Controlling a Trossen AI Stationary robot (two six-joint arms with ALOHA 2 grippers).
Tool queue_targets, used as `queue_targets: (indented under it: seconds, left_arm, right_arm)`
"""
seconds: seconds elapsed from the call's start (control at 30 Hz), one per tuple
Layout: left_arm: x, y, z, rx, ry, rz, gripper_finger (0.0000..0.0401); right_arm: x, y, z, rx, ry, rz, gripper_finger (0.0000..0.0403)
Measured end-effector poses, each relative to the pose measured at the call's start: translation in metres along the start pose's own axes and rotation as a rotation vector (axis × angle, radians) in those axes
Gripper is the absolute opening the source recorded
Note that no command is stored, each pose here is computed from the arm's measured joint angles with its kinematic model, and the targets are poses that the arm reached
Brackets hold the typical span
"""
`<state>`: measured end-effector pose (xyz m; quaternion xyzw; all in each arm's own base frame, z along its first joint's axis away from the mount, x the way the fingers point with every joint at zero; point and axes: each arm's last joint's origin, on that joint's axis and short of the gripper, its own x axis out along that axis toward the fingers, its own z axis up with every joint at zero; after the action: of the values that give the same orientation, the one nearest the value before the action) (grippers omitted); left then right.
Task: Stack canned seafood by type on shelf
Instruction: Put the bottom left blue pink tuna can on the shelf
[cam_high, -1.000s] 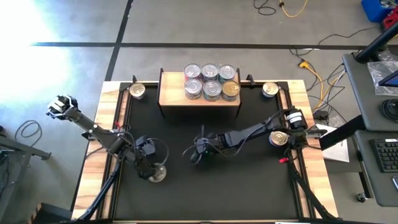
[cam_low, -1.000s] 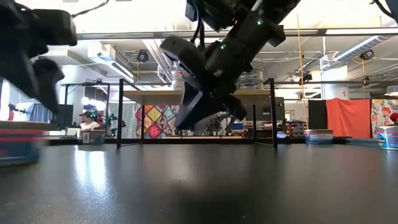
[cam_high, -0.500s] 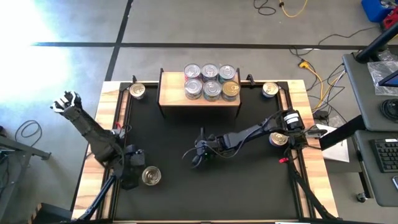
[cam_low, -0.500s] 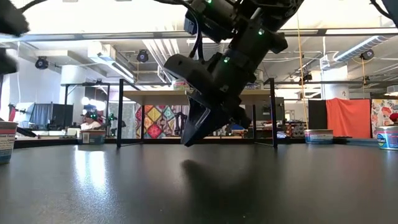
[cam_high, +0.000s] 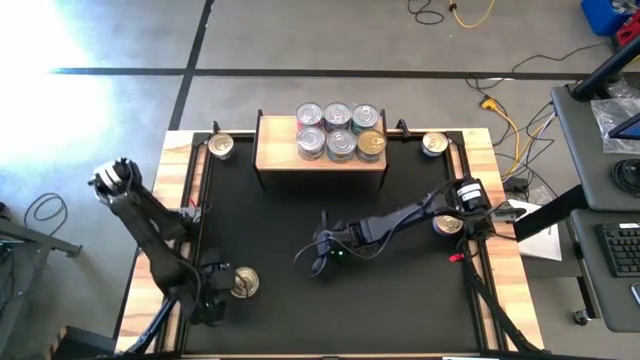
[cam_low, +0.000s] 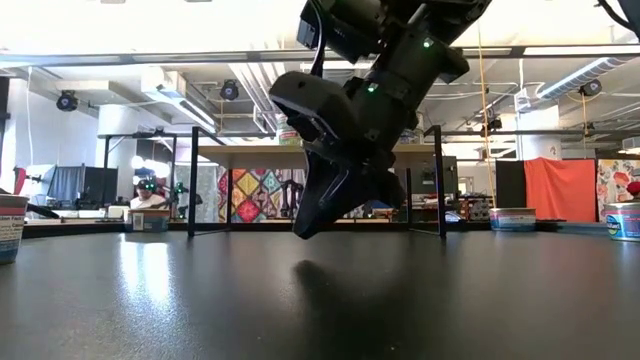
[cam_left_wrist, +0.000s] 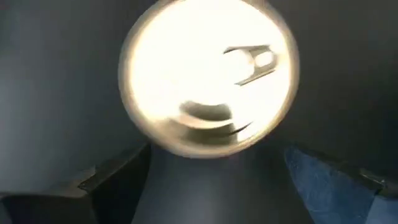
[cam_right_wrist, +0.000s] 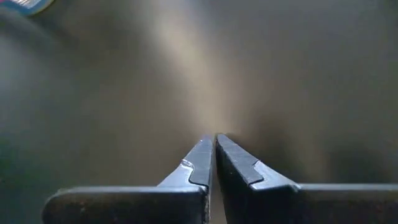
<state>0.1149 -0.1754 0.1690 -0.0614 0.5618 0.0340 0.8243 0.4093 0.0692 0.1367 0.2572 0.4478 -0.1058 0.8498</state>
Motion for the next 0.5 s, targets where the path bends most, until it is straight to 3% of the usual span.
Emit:
queue_targets:
  seconds: [0.13,0.5]
  left_arm:
    - [0.016,-0.012,0.001,-0.013,-0.031,-0.009,0.0354]
    - [0.025,-0.007,0.003,0.009,-0.254,0.075,0.0354]
  right_arm:
    - [-0.001,0.009,-0.007,0.018,0.008,0.012,0.0012]
    - [-0.004,0.024,-0.015,0.031,0.01,0.041,0.0012]
